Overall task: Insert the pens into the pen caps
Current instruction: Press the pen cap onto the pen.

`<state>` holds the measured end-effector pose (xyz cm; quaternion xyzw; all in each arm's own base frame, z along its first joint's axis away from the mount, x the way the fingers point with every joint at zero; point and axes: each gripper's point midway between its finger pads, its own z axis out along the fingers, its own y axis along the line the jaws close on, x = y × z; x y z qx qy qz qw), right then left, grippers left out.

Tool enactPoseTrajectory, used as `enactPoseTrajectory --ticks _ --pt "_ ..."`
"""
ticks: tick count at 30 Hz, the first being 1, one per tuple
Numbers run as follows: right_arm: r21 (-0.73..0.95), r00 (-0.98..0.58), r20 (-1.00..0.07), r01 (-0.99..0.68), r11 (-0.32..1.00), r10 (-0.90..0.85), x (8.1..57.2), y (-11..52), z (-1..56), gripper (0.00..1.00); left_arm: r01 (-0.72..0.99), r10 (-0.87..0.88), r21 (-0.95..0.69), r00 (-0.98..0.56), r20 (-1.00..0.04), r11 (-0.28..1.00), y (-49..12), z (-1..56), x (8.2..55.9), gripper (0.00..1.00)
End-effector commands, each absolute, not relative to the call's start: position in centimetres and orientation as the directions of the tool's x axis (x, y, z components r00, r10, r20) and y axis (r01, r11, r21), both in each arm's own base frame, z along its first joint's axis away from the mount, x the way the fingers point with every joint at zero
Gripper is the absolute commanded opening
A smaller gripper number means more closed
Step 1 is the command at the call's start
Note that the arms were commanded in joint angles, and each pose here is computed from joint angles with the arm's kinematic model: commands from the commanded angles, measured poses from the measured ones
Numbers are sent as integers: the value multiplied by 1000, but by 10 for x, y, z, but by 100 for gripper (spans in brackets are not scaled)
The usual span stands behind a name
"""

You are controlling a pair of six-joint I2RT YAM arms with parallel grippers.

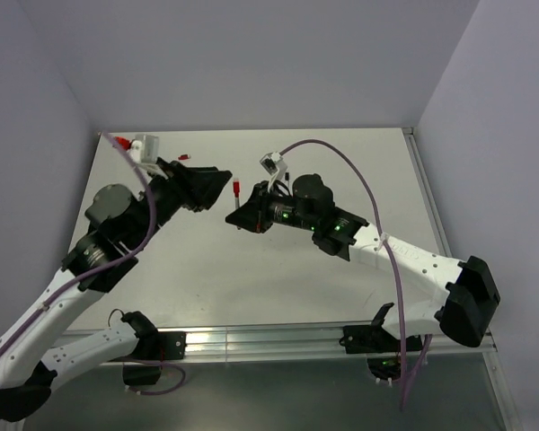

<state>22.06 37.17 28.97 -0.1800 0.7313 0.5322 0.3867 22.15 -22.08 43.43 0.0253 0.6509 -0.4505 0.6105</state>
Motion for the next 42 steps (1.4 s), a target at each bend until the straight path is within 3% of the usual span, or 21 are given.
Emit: enactPoseTrajectory --ticks 1,15,42 --pt "599 -575 -799 -734 321 176 207 367 318 0 578 -386 -485 -295 -874 656 -229 413 240 55" --pt "597 -573 -800 -741 307 175 203 372 323 0 690 -343 -493 -357 -869 530 -225 416 241 61" --pt "587 -566 -809 -762 272 159 194 394 340 0 725 -289 -525 -439 -851 445 -241 395 235 58"
